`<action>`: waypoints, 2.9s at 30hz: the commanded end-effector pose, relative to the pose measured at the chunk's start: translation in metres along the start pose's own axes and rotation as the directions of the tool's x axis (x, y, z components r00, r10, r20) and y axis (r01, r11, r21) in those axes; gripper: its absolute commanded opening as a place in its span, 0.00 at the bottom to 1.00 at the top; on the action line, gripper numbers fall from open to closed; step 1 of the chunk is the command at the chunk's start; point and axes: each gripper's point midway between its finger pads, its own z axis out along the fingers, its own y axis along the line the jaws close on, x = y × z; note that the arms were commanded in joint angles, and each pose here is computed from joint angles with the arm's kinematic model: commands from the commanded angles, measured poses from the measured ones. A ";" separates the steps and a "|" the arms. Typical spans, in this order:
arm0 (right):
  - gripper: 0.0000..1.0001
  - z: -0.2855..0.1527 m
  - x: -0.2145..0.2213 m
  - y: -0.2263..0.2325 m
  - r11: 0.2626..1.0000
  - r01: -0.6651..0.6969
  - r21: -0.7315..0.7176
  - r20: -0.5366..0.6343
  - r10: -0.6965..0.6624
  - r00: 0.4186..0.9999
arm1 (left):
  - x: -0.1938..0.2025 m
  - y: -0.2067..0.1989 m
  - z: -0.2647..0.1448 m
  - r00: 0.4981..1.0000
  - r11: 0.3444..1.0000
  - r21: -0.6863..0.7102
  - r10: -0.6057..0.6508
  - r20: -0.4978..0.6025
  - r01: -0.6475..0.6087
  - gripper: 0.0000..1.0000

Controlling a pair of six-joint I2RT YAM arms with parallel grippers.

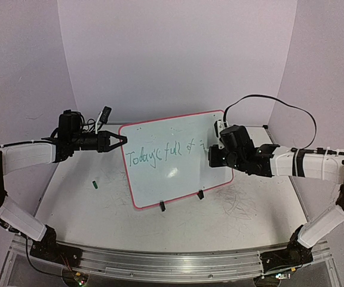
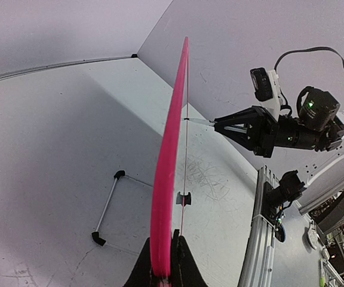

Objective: Write a sentence on the whiteboard

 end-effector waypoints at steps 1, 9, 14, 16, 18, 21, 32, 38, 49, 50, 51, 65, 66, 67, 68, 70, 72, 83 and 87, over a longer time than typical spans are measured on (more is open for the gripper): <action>0.00 -0.007 0.008 -0.001 1.000 -0.004 -0.005 -0.026 0.003 1.000 | 0.006 0.012 0.005 0.998 0.996 -0.070 0.062 -0.030 -0.064 0.00; 0.00 -0.009 0.017 0.006 1.000 -0.001 -0.017 -0.049 0.000 0.999 | 0.006 0.011 0.005 0.998 0.995 -0.070 0.064 -0.029 -0.066 0.00; 0.00 -0.006 0.012 0.018 0.999 -0.001 -0.043 -0.039 -0.001 0.999 | 0.006 0.012 0.006 0.998 0.996 -0.067 0.061 -0.031 -0.063 0.00; 0.00 -0.006 0.006 0.024 0.998 -0.007 -0.057 -0.025 0.006 1.000 | 0.006 0.012 0.006 0.998 0.996 -0.068 0.061 -0.031 -0.063 0.00; 0.00 -0.007 -0.003 0.028 0.997 -0.019 -0.072 0.001 0.019 1.000 | 0.006 0.012 0.005 0.998 0.995 -0.071 0.062 -0.030 -0.064 0.00; 0.00 -0.015 -0.016 0.028 0.996 -0.038 -0.083 0.040 0.041 0.998 | 0.007 0.012 0.005 0.998 0.995 -0.073 0.062 -0.029 -0.064 0.00; 0.00 -0.018 -0.029 -0.005 0.998 -0.070 0.007 0.094 0.069 0.993 | 0.006 0.012 0.005 0.998 0.995 -0.071 0.062 -0.029 -0.064 0.00; 0.00 -0.014 -0.037 -0.003 0.998 -0.069 0.007 0.111 0.067 0.991 | 0.007 0.012 0.005 0.998 0.995 -0.073 0.061 -0.031 -0.063 0.00; 0.00 -0.007 -0.043 0.003 0.998 -0.067 -0.010 0.127 0.068 0.990 | 0.008 0.012 0.006 0.998 0.995 -0.070 0.061 -0.033 -0.064 0.00; 0.00 -0.007 -0.043 0.003 0.998 -0.067 -0.007 0.129 0.067 0.989 | 0.008 0.012 0.006 0.998 0.995 -0.071 0.062 -0.033 -0.064 0.00; 0.00 -0.007 -0.045 0.003 0.998 -0.068 -0.007 0.131 0.068 0.989 | 0.007 0.012 0.006 0.998 0.995 -0.070 0.062 -0.033 -0.064 0.00; 0.00 -0.001 -0.033 0.001 0.998 -0.063 0.005 0.101 0.062 0.993 | 0.007 0.012 0.005 0.997 0.995 -0.072 0.064 -0.033 -0.066 0.00; 0.00 -0.001 -0.031 0.000 0.998 -0.063 0.005 0.096 0.062 0.993 | 0.008 0.012 0.006 0.997 0.995 -0.072 0.063 -0.034 -0.065 0.00; 0.00 -0.002 -0.029 -0.001 0.998 -0.063 0.006 0.090 0.062 0.994 | 0.007 0.012 0.006 0.997 0.995 -0.072 0.064 -0.034 -0.066 0.00; 0.00 -0.002 -0.026 -0.002 0.998 -0.062 0.006 0.085 0.062 0.994 | 0.007 0.012 0.006 0.997 0.995 -0.072 0.064 -0.034 -0.067 0.00; 0.00 -0.002 -0.021 -0.003 0.998 -0.063 0.005 0.071 0.062 0.996 | 0.008 0.012 0.006 0.997 0.995 -0.072 0.062 -0.035 -0.065 0.00; 0.00 -0.003 -0.017 -0.004 0.998 -0.067 0.002 0.063 0.066 0.996 | 0.008 0.013 0.006 0.997 0.995 -0.072 0.061 -0.036 -0.064 0.00; 0.00 -0.006 -0.016 -0.014 0.996 -0.078 0.044 0.079 0.075 0.994 | 0.008 0.013 0.006 0.997 0.995 -0.073 0.063 -0.036 -0.065 0.00; 0.00 -0.005 -0.022 -0.014 0.996 -0.077 0.054 0.095 0.071 0.993 | 0.008 0.012 0.006 0.997 0.995 -0.070 0.063 -0.036 -0.065 0.00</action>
